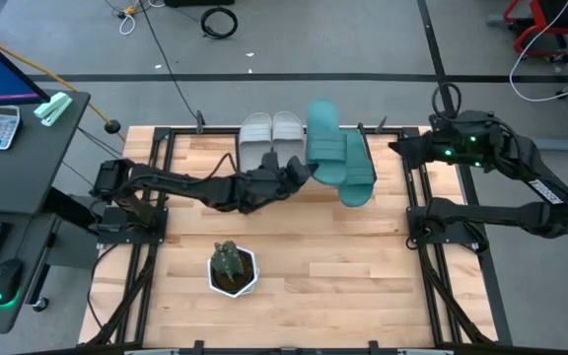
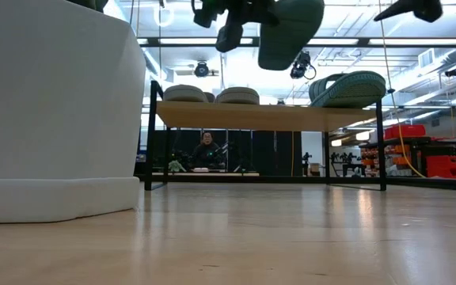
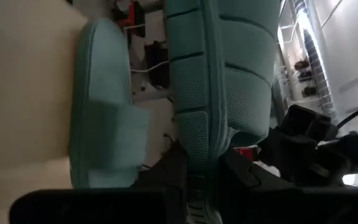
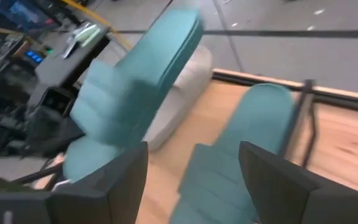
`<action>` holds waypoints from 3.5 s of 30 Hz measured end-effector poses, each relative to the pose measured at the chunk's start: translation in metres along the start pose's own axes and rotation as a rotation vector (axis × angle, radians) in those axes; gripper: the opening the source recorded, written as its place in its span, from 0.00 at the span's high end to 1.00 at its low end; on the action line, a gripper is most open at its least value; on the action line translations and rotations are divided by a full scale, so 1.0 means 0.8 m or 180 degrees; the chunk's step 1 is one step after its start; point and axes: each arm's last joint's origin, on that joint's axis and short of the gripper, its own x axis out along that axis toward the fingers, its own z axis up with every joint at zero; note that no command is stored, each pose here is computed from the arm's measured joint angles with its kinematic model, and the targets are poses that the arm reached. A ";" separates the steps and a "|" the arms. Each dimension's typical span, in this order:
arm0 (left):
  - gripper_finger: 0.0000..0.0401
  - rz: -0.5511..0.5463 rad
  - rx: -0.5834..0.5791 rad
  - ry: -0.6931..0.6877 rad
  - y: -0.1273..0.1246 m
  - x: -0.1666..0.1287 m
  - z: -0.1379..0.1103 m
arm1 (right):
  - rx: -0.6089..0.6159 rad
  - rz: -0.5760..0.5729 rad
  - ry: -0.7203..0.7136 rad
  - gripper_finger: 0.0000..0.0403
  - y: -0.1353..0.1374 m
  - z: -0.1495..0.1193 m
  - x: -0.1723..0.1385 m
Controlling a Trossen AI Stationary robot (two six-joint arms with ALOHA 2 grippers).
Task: Pick and place slides into the shelf
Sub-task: Put the green slides on the shelf
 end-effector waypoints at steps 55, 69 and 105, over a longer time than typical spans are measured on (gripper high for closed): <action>0.87 0.0648 0.0213 0.0135 0.060 -0.004 -0.052 | -0.0046 -0.0137 -0.0085 0.39 -0.007 -0.004 -0.011; 0.87 0.0675 0.0117 0.0223 0.079 0.010 -0.061 | -0.0048 -0.0149 -0.0052 0.39 -0.006 -0.003 -0.007; 0.85 0.0802 0.0120 0.0145 0.088 0.016 -0.055 | -0.0024 -0.0162 0.0032 0.39 -0.003 -0.002 0.002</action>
